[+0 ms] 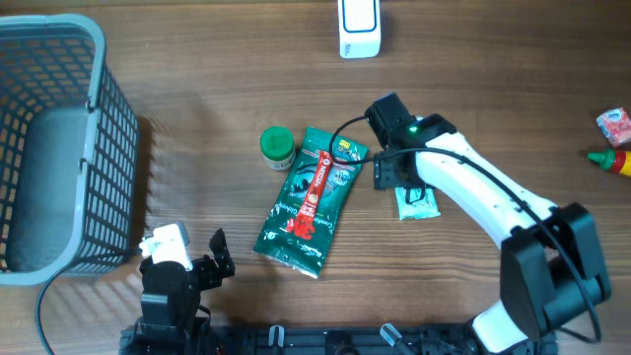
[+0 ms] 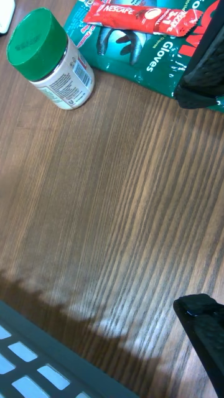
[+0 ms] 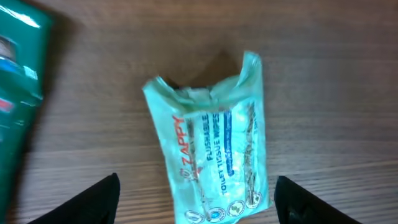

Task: Scan the item barcode
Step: 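Lower the right gripper onto the green wipes pack and grasp it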

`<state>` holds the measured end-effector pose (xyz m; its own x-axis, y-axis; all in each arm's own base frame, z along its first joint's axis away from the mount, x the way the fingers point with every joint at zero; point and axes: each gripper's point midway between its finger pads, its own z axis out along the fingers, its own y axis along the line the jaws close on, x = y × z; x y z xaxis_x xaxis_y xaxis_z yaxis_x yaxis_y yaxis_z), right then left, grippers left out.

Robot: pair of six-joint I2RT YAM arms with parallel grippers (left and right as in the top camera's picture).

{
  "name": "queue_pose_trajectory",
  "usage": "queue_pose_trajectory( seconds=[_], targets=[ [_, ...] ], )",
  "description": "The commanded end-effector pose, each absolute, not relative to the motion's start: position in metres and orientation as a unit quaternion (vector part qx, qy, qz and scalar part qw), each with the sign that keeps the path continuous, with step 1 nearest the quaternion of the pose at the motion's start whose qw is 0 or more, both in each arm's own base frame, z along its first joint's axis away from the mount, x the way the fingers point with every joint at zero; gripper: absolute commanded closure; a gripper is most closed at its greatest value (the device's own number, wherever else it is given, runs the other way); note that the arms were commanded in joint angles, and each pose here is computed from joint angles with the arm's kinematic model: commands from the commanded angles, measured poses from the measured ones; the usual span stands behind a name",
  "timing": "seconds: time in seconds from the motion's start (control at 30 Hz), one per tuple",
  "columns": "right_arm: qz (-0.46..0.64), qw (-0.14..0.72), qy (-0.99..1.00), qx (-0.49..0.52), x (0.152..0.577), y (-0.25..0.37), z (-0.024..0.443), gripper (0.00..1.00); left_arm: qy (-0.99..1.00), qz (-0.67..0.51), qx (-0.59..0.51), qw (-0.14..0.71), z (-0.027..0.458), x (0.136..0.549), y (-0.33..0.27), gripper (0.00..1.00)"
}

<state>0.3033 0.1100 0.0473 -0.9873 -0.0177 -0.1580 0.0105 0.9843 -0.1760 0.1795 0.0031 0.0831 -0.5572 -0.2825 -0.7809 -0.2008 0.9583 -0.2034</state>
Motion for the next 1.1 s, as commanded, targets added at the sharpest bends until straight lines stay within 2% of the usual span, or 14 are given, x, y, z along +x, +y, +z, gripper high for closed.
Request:
queue_pose_trajectory(
  seconds=[0.0,0.07,0.17,0.3,0.43,0.5,0.57,0.6,0.63,0.7,0.9,1.07],
  targets=[
    [-0.11,0.048,0.992,-0.023,0.29,0.101,0.015,0.25,0.882,-0.046,-0.128,0.452,0.083,0.18,0.001,0.0],
    [-0.114,0.037,0.992,-0.026,0.285,0.099,0.004,0.32,0.882,-0.046,-0.128,0.452,0.083,0.18,0.001,0.0],
    [-0.12,0.027,0.992,-0.028,0.283,0.097,-0.003,0.33,0.882,-0.046,-0.128,0.452,0.083,0.18,0.001,0.0],
    [-0.124,0.027,0.992,-0.029,0.287,0.098,-0.014,0.41,0.882,-0.046,-0.128,0.451,0.083,0.18,0.001,0.0],
    [-0.145,0.003,0.989,-0.03,0.28,0.091,-0.029,0.6,0.882,-0.046,-0.128,0.452,0.083,0.18,0.001,0.0],
    [-0.129,-0.005,0.991,-0.03,0.278,0.097,-0.033,0.84,0.882,-0.046,-0.128,0.452,0.083,0.18,0.001,0.0],
    [-0.09,0.005,0.995,-0.029,0.287,0.113,-0.022,0.89,0.882,-0.046,-0.128,0.452,0.083,0.18,0.001,0.0],
    [-0.032,0.012,0.998,-0.046,0.296,0.136,-0.002,0.94,0.882,-0.046,-0.128,0.452,0.083,0.18,0.001,0.0],
    [0.044,0.025,0.996,-0.069,0.303,0.163,0.025,0.95,0.882,-0.046,-0.128,0.452,0.083,0.18,0.001,0.0],
    [0.117,0.038,0.988,-0.093,0.304,0.183,0.051,0.95,0.882,-0.046,-0.128,0.452,0.083,0.18,0.001,0.0],
    [0.5,0.05,0.837,-0.216,0.278,0.228,0.151,0.96,0.882,-0.046,-0.128,0.452,0.083,0.18,0.001,0.0],
    [0.647,0.114,0.705,-0.267,0.256,0.224,0.171,0.96,0.882,-0.046,-0.128,0.452,0.083,0.18,0.001,0.0]
  ],
)
